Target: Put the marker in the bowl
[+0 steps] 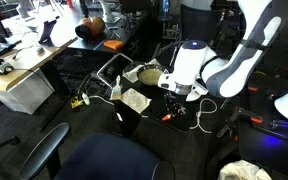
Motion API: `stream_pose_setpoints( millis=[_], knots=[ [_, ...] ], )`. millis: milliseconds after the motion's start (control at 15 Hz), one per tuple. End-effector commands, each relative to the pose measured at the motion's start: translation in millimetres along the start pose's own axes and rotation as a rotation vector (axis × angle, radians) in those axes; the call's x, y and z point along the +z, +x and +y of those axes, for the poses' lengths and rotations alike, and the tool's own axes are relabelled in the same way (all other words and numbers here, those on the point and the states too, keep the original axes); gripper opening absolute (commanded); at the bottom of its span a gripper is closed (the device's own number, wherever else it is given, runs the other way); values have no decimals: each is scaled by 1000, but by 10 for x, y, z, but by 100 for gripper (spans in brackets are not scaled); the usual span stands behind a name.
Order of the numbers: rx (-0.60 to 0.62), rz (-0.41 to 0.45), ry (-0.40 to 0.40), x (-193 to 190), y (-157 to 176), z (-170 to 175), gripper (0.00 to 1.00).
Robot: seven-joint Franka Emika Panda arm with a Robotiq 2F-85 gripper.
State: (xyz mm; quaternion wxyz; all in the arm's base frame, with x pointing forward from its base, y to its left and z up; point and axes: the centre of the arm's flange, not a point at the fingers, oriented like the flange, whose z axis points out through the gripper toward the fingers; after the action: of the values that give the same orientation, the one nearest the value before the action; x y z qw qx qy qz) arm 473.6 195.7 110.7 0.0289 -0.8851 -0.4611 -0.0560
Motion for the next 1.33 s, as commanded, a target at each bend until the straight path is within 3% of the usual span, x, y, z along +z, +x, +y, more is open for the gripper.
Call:
stream_pose_setpoints(
  millis=[0, 333, 600, 933, 1267],
  knots=[
    [58, 84, -92, -488, -9, 25, 5],
    [179, 245, -247, -1193, -3, 380, 5],
    [289, 303, -330, -1594, -67, 853, 5],
    [405, 310, -381, -1742, -175, 1391, 5],
    [477, 290, -353, -1591, -170, 1738, 5]
  ],
)
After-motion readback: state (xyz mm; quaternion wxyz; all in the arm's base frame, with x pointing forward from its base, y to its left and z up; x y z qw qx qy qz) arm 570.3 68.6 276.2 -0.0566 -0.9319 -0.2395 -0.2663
